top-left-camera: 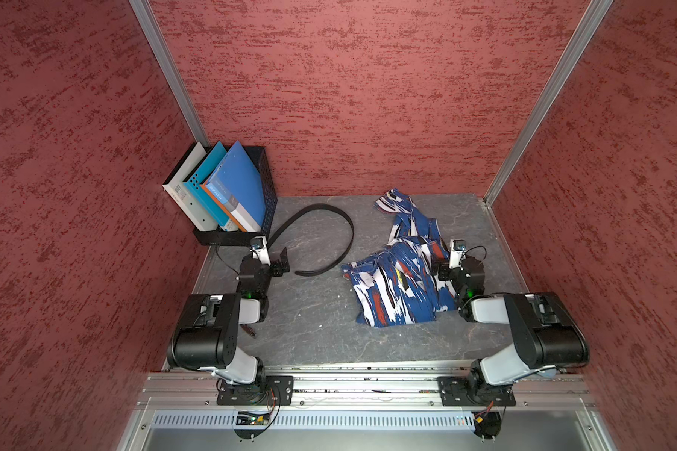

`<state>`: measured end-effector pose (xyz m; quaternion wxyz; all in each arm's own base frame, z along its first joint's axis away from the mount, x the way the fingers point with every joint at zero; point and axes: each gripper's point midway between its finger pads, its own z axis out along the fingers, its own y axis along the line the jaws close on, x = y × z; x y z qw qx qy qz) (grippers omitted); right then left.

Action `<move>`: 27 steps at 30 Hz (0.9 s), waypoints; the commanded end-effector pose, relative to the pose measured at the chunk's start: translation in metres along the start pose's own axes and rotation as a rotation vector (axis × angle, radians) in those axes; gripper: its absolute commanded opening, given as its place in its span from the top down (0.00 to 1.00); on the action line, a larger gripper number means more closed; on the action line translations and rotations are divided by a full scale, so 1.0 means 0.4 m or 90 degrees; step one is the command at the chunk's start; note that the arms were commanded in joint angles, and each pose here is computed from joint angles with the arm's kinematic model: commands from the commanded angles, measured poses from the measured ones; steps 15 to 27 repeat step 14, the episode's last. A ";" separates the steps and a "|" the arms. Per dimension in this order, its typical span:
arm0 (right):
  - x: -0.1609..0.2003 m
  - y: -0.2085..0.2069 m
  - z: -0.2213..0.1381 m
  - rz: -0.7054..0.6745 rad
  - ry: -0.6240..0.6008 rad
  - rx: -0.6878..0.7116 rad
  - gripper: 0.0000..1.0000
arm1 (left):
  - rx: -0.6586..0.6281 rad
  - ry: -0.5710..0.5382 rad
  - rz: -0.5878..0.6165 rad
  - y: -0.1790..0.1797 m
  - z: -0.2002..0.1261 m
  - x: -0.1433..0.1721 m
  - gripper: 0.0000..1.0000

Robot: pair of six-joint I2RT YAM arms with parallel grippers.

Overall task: Remove the belt from the trousers
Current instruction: Reset both arms

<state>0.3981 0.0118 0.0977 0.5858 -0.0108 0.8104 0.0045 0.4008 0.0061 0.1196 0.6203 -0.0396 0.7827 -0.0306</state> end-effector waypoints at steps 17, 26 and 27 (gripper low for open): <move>-0.050 0.002 -0.001 0.010 -0.042 -0.009 0.01 | -0.014 0.013 0.016 0.003 0.004 0.008 0.00; -0.050 0.002 -0.001 0.010 -0.042 -0.009 0.01 | -0.014 0.013 0.016 0.003 0.004 0.008 0.00; -0.050 0.002 -0.001 0.010 -0.042 -0.009 0.01 | -0.014 0.013 0.016 0.003 0.004 0.008 0.00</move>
